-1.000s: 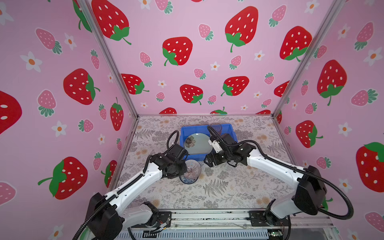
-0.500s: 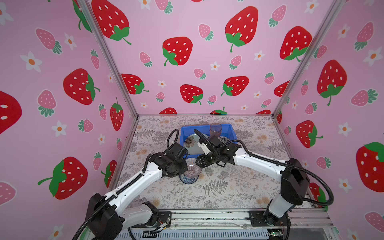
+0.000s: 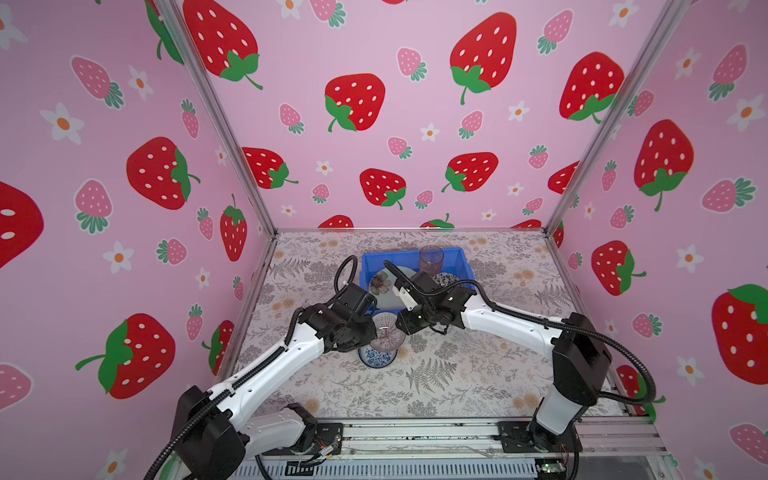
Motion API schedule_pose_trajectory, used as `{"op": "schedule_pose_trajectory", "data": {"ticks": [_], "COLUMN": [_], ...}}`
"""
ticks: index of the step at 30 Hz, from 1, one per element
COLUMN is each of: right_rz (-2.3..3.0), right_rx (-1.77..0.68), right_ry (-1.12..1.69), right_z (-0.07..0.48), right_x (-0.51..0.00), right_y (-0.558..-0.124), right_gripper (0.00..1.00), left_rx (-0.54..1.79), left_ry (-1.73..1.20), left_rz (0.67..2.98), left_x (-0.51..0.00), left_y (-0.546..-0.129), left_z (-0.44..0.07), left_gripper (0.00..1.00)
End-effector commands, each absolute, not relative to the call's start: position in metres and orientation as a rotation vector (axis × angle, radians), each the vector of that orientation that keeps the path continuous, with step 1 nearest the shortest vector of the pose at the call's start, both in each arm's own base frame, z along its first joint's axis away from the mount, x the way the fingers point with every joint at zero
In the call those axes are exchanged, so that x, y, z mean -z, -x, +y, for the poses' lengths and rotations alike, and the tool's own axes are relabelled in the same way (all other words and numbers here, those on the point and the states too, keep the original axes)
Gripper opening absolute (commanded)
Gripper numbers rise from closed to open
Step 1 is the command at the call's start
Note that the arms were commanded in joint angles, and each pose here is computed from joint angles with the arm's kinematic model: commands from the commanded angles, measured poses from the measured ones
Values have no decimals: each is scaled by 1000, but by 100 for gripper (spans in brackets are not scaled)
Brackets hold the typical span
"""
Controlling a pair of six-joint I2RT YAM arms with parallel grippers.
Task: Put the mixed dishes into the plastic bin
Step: 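Lift the striped bowl with left gripper while right gripper reaches to its rim, then close the right gripper on the striped bowl and open the left gripper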
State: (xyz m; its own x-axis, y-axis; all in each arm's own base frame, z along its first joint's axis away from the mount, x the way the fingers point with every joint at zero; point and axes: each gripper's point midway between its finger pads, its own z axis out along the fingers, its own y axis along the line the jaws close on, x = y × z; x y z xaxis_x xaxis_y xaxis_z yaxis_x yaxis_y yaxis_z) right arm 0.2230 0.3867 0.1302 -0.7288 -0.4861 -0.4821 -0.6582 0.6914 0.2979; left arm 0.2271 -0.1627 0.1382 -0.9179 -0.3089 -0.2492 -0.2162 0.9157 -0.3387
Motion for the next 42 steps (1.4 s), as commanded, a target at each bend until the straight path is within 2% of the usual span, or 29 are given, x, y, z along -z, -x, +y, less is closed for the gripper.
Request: {"op": "schedule_pose_trajectory", "data": {"ticks": [1,13,18,23,25,28,31,34,42], "right_rz": [2531,2511,2512,2499,2498,2489,2476,2473,2488], "right_rx": [-645,-665,-661,-624,-611,-591,-572,-539,-443], "right_ry": [900,898,909,919,921,914,897,864,722], "right_z": [391,393,393,391,388,383,375,361,305], "right_x": [-134,-143,-146,-154,-157,-165,-176,-186,-201], "right_y": [-224,-224,-223,-230,-234,-244,-256,-274,-333], "right_gripper": [25,3,0,0,0,0,0,0,0], "left_rx": [516,517,517,521,511,492,454,425,374], "left_ry": [392,393,389,388,397,411,443,487,621], "left_rz": [2716,2719,2720,2701,2689,2667,2636,2611,2569], "left_x": [-158,-157,-157,-162,-166,-172,-180,-185,-182], "left_y": [-239,-239,-240,-238,-236,-231,-225,-217,-186], "left_z": [-174,-174,-174,-172,-167,-158,-143,-126,-88], "left_gripper": [0,0,1,29,45,65,78,87,92]}}
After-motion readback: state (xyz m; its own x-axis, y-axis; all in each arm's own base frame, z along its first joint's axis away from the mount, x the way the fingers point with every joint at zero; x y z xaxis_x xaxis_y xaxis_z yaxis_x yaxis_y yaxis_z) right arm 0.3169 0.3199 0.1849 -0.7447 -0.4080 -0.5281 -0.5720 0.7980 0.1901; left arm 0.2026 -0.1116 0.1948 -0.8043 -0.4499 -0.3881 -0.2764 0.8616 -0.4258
